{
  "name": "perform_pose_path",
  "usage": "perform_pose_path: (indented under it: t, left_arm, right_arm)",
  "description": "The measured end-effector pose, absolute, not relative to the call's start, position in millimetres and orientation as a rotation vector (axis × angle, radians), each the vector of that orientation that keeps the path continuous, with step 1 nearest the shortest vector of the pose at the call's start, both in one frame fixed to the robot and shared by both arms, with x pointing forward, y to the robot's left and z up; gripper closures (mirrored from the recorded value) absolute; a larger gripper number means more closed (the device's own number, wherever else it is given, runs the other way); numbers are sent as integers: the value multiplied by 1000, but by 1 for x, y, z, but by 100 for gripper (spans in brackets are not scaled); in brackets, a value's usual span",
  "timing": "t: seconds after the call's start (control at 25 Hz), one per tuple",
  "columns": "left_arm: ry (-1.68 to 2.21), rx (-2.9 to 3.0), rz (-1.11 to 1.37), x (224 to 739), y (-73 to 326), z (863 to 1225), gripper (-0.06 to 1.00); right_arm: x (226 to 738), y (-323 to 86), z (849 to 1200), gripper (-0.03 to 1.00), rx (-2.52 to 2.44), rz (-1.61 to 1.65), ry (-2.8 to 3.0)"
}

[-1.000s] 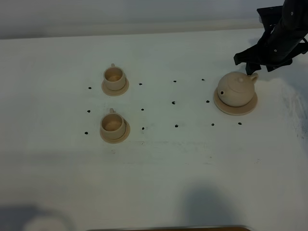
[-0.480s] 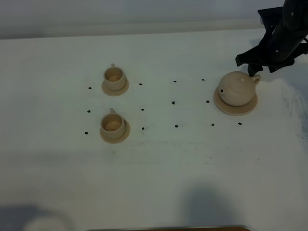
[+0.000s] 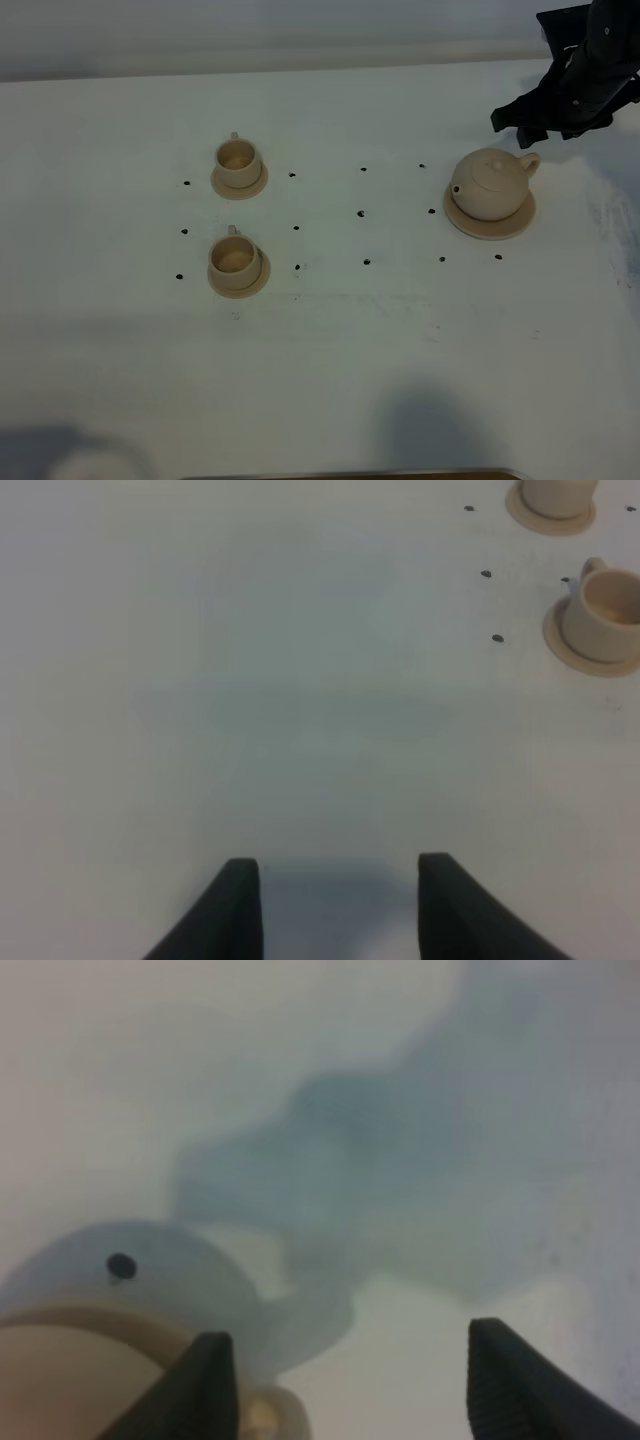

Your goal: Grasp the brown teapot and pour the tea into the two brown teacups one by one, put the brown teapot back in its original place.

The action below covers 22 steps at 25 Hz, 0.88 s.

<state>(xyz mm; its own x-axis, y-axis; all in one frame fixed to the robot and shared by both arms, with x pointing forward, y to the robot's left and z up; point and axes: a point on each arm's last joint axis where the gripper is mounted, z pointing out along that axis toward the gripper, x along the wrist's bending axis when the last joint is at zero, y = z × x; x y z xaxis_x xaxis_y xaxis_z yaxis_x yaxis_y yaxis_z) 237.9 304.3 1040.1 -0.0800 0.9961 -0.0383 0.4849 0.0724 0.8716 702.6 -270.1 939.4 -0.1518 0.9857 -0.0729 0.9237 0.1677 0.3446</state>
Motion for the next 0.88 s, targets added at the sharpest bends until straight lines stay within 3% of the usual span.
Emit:
perform_pose_path:
  t: [0.88]
  left_arm:
    - [1655,1494,931,238,304,1040,51]
  right_arm:
    - [693,-277,936,48,1892,181,2228]
